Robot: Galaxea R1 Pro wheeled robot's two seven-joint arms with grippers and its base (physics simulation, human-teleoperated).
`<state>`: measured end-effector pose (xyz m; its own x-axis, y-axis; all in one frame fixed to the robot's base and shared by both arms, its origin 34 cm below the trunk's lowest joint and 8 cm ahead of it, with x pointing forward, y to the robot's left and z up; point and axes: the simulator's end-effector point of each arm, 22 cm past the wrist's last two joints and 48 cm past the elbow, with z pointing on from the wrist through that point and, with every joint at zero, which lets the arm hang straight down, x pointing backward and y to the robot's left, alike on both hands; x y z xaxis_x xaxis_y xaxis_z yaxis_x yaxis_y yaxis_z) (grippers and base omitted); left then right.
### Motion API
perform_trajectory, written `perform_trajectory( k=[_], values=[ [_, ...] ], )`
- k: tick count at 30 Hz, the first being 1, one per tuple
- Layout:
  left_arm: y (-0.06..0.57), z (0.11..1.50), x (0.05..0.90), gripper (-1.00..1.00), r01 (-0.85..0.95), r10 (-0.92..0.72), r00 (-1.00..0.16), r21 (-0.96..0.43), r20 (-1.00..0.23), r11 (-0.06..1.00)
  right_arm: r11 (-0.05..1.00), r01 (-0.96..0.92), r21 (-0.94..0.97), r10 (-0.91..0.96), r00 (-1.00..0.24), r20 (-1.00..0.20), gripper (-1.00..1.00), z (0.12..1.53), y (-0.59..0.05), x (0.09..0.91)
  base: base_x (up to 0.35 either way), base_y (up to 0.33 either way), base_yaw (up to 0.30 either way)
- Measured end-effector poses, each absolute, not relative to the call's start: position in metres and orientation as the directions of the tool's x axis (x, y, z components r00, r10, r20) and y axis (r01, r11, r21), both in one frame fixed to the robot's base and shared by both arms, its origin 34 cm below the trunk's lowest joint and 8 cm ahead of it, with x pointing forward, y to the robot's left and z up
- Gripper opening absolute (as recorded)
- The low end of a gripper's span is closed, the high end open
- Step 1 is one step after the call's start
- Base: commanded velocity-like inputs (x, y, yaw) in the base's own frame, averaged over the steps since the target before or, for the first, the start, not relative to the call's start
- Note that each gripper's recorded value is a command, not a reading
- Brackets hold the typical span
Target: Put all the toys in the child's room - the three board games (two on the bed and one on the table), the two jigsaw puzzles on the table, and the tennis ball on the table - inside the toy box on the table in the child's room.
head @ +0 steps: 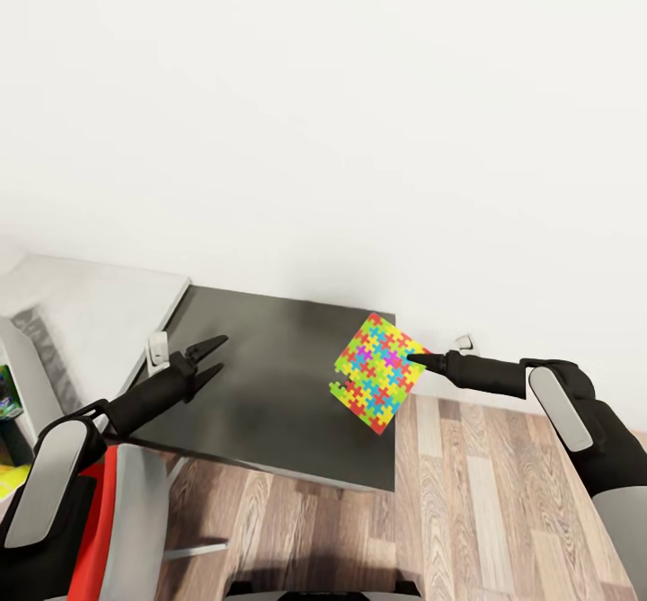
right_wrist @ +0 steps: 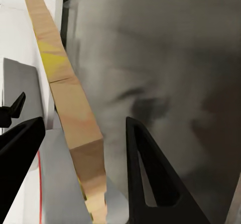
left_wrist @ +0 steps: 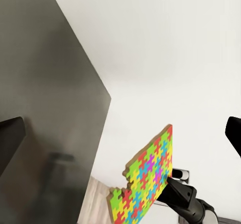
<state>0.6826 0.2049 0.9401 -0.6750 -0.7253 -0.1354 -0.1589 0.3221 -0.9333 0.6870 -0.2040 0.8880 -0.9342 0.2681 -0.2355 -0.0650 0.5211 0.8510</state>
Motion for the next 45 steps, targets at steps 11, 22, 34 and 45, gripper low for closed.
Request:
perform_trajectory(
  k=[11, 22, 34, 45],
  values=[
    [0.203, 0.95, 0.684, 1.0, -0.143, -0.724, -0.674, -0.936, -0.145, 0.321, 0.52, -0.083, 0.85, 0.267, -0.93, -0.254, -1.0, 0.899, -0.204, 0.689, -0.176, 0.0, 0.001],
    [0.181, 0.96, 0.682, 1.0, -0.108, -0.688, -0.709, -0.94, -0.155, 0.324, 0.52, -0.104, 0.848, 0.266, -0.924, -0.276, -1.0, 0.912, -0.203, 0.691, -0.064, 0.0, 0.044],
    [0.174, 0.995, 0.683, 1.0, -0.015, -0.68, -0.713, -0.965, -0.172, 0.26, 0.48, -0.121, 0.869, 0.289, -0.914, -0.286, -1.0, 0.933, -0.202, 0.694, -0.007, 0.0, 0.062],
    [0.182, 1.018, 0.681, 1.0, 0.05, -0.684, -0.703, -0.973, -0.195, 0.226, 0.373, -0.109, 0.922, 0.358, -0.9, -0.251, -1.0, 0.964, -0.216, 0.687, -0.001, 0.0, 0.082]
  ],
)
